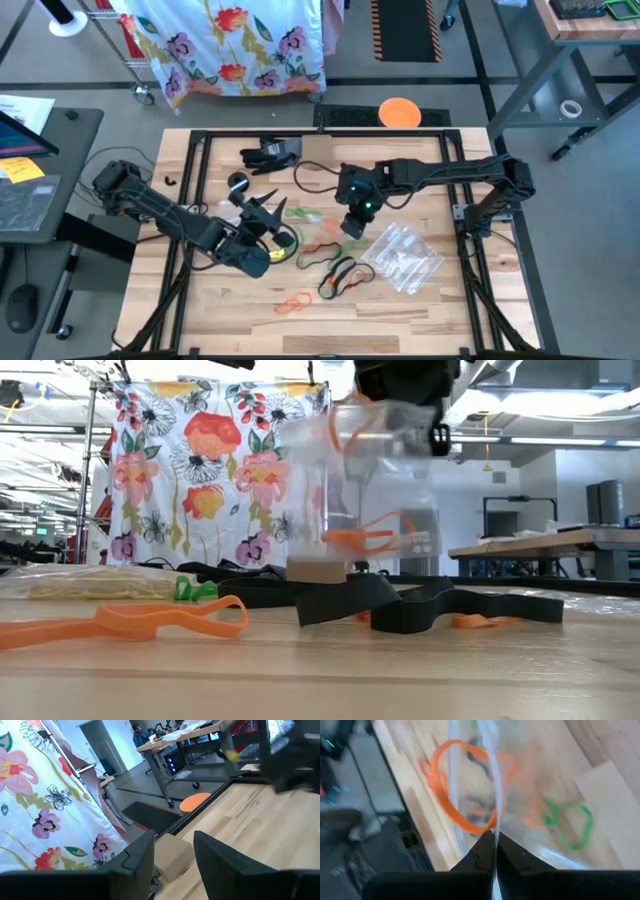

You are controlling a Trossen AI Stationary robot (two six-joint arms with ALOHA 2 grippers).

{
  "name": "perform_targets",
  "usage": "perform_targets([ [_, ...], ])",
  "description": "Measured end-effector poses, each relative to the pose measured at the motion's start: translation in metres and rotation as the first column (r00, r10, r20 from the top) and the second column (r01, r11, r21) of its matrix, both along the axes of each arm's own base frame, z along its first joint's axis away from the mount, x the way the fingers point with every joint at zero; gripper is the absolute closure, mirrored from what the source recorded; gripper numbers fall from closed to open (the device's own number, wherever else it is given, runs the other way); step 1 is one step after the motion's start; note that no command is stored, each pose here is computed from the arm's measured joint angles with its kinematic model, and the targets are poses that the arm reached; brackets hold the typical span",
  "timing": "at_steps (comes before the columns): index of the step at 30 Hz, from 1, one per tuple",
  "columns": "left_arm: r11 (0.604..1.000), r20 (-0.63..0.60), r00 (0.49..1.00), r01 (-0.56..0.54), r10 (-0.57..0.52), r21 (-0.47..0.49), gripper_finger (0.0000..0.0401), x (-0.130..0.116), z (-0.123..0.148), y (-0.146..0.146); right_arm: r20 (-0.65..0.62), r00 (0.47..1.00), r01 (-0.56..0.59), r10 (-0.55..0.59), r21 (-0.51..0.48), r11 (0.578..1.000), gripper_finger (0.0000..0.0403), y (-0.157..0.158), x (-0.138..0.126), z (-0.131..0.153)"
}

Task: Sort rubber bands
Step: Put the orange rubber band into the transparent zip bag

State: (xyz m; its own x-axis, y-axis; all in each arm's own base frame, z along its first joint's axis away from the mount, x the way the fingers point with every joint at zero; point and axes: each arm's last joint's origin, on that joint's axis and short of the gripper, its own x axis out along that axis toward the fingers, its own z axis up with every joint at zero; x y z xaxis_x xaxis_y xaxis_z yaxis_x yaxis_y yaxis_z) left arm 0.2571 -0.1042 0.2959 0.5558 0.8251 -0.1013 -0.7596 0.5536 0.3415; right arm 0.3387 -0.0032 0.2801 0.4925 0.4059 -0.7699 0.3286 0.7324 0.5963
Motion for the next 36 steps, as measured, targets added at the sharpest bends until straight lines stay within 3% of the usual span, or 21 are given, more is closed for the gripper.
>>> perform_targets([
  [3,1.000,0.005,1.000,-0.004,0.004,-0.006,0.0269,0.000,0.000,0.001,-0.004,0.996,-0.093,0.094,0.062,0.994,0.0397,0.000,-0.003,-0.002],
  [6,1.000,0.006,1.000,-0.005,0.005,-0.010,0.0269,0.000,-0.001,0.002,-0.016,1.000,-0.006,0.007,0.056,0.998,0.0397,-0.005,-0.001,-0.001],
  [8,1.000,0.011,1.000,-0.004,0.004,-0.014,0.0269,0.000,-0.001,0.002,0.004,0.997,-0.081,0.081,0.012,0.997,0.0397,-0.003,-0.002,-0.003],
  [10,1.000,0.015,1.000,-0.004,0.004,-0.019,0.0269,0.000,-0.001,0.002,0.016,0.987,-0.161,0.160,0.054,0.985,0.0397,-0.007,-0.005,-0.004],
  [13,1.000,0.015,1.000,-0.004,0.004,-0.018,0.0269,0.000,-0.001,0.002,-0.052,0.999,-0.004,0.009,0.088,0.996,0.0397,-0.006,-0.003,-0.003],
  [16,1.000,0.014,1.000,-0.002,0.002,-0.020,0.0269,0.000,-0.001,0.002,-0.029,0.997,-0.068,0.069,0.041,0.997,0.0397,-0.007,-0.004,-0.005],
  [19,1.000,0.011,1.000,-0.001,0.001,-0.019,0.0269,0.000,-0.001,0.002,-0.040,0.999,0.036,-0.032,0.093,0.995,0.0397,-0.006,0.000,-0.001],
  [21,1.000,0.007,1.000,0.003,-0.003,-0.021,0.0269,0.000,-0.001,0.002,-0.029,0.999,-0.022,0.023,0.052,0.998,0.0397,-0.003,-0.002,-0.003],
  [23,0.999,-0.005,1.000,0.017,-0.018,-0.031,0.0269,0.000,-0.002,0.001,0.003,0.995,-0.099,0.099,0.080,0.992,0.0397,-0.006,-0.003,-0.003],
  [27,0.991,-0.062,0.993,0.099,-0.105,-0.095,0.0269,0.002,-0.005,0.000,-0.032,0.995,-0.087,0.091,0.102,0.991,0.0397,-0.004,-0.005,-0.003],
  [32,0.930,-0.119,0.950,0.247,-0.287,-0.273,0.0269,0.003,-0.013,-0.004,-0.106,0.992,-0.062,0.065,0.031,0.998,0.0397,-0.023,-0.015,-0.007],
  [36,0.818,-0.169,0.881,0.319,-0.443,-0.479,0.0269,-0.003,-0.043,-0.007,-0.125,0.992,-0.007,0.003,-0.032,0.999,0.0397,-0.041,-0.019,-0.009],
])
